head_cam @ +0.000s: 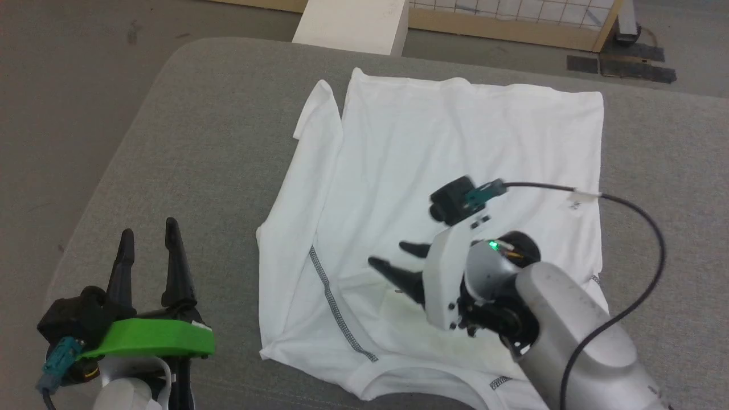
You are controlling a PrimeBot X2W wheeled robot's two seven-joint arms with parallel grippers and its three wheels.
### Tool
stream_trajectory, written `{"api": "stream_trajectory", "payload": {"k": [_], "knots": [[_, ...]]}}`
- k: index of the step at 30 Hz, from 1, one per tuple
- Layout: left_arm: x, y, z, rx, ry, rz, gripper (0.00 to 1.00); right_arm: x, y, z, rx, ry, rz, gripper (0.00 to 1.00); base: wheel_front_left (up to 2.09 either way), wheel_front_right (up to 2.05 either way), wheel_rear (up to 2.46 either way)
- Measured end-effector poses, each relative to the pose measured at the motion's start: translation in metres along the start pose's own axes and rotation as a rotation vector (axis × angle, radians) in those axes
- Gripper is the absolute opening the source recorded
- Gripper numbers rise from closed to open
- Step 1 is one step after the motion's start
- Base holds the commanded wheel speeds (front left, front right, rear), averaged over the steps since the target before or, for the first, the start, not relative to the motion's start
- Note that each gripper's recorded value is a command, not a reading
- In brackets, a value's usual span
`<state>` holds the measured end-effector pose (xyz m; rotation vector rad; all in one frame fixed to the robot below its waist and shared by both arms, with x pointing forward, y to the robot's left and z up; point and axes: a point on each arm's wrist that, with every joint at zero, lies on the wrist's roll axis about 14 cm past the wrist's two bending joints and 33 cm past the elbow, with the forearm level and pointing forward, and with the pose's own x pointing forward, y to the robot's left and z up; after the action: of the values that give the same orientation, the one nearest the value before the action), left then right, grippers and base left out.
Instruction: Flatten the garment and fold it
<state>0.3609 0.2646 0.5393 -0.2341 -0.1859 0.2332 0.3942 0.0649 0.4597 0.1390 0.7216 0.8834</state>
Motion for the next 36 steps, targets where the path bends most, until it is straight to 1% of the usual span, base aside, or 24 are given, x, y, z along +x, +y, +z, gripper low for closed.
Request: {"api": "stream_trajectory", "payload": {"k": [4,7,8,10,13,18,24,26,29,33,36], "knots": [[0.001,-0.006,0.001,-0.007,0.000,-0.021,1.00,-0.033,-0.028,0.052,0.050,-0.234,-0.071,1.00,0.00,0.00,0.00],[0.003,-0.012,0.003,-0.012,-0.006,-0.038,1.00,-0.069,-0.056,0.088,0.074,-0.425,-0.156,1.00,0.00,0.00,0.00],[0.004,-0.015,0.004,-0.013,-0.008,-0.047,1.00,-0.089,-0.069,0.103,0.078,-0.516,-0.203,1.00,0.00,0.00,0.00],[0.006,-0.019,0.004,-0.021,-0.005,-0.060,1.00,-0.120,-0.088,0.118,0.079,-0.631,-0.280,1.00,0.00,0.00,0.00],[0.008,-0.026,0.003,-0.027,-0.002,-0.080,1.00,-0.164,-0.118,0.120,0.101,-0.757,-0.407,1.00,0.00,0.00,0.00],[0.012,-0.038,-0.002,-0.038,0.007,-0.111,1.00,-0.215,-0.151,0.091,0.128,-0.820,-0.595,1.00,0.00,0.00,0.00],[0.021,-0.048,-0.013,-0.052,0.033,-0.132,1.00,-0.245,-0.173,0.064,0.178,-0.847,-0.719,1.00,0.00,0.00,0.00],[0.037,-0.064,-0.014,-0.067,0.040,-0.176,1.00,-0.255,-0.183,0.056,0.198,-0.854,-0.763,1.00,0.00,0.00,0.00],[0.061,-0.086,-0.017,-0.083,0.062,-0.238,1.00,-0.264,-0.192,0.055,0.198,-0.861,-0.802,1.00,0.00,0.00,0.00],[0.106,-0.107,-0.027,-0.060,0.145,-0.303,1.00,-0.265,-0.203,0.056,0.194,-0.846,-0.834,1.00,0.00,0.00,0.00],[0.144,-0.117,-0.040,-0.049,0.234,-0.314,1.00,-0.261,-0.215,0.055,0.204,-0.831,-0.852,1.00,0.00,0.00,0.00]]}}
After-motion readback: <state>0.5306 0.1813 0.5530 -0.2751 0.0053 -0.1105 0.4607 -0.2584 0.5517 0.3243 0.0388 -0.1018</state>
